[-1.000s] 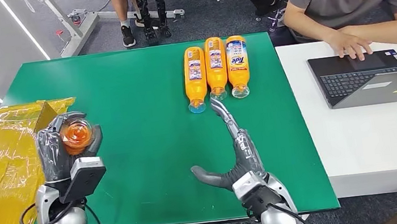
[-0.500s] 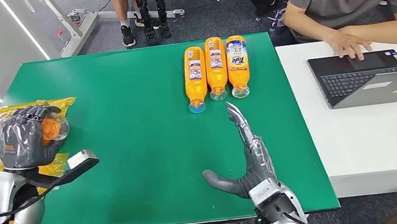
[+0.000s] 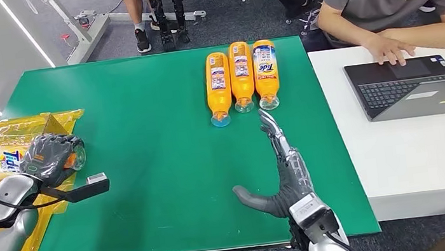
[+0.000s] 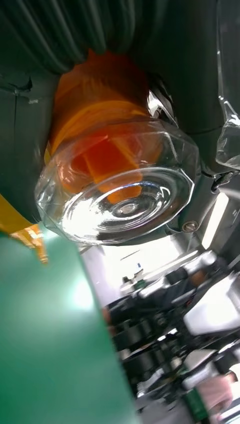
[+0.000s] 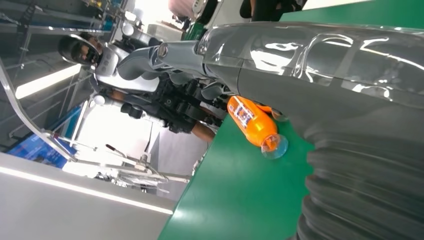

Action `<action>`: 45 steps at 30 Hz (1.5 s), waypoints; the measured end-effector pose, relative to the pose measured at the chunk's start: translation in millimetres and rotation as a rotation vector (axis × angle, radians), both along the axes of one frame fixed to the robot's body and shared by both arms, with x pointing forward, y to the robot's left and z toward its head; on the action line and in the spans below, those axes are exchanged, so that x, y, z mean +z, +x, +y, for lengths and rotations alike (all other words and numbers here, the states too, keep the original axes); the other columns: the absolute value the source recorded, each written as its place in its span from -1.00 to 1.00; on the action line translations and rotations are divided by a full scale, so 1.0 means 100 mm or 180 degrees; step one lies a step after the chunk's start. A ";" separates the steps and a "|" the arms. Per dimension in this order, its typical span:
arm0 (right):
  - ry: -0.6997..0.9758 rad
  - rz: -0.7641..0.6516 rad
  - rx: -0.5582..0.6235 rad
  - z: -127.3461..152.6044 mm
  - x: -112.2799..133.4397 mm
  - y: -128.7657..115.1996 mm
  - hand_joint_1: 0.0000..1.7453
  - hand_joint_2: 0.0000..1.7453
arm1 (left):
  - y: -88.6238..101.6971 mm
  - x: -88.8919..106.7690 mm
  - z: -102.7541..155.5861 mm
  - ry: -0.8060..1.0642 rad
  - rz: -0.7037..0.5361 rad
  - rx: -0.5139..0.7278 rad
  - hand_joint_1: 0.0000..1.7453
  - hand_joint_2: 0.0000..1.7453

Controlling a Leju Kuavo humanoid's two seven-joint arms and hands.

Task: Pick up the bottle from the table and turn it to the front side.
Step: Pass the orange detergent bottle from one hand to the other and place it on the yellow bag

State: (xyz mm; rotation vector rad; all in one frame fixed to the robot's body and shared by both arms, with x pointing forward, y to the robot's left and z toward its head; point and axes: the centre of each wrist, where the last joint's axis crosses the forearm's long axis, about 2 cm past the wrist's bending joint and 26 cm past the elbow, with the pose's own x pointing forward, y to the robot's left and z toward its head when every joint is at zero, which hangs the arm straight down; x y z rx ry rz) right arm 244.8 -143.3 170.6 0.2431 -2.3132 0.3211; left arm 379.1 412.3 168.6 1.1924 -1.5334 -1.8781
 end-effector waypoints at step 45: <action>0.0017 -0.0111 -0.0005 0.03 0.20 0.17 -1.00 1.00 | 0.09 -0.66 -0.31 -0.0065 0.1343 -0.0020 1.00 1.00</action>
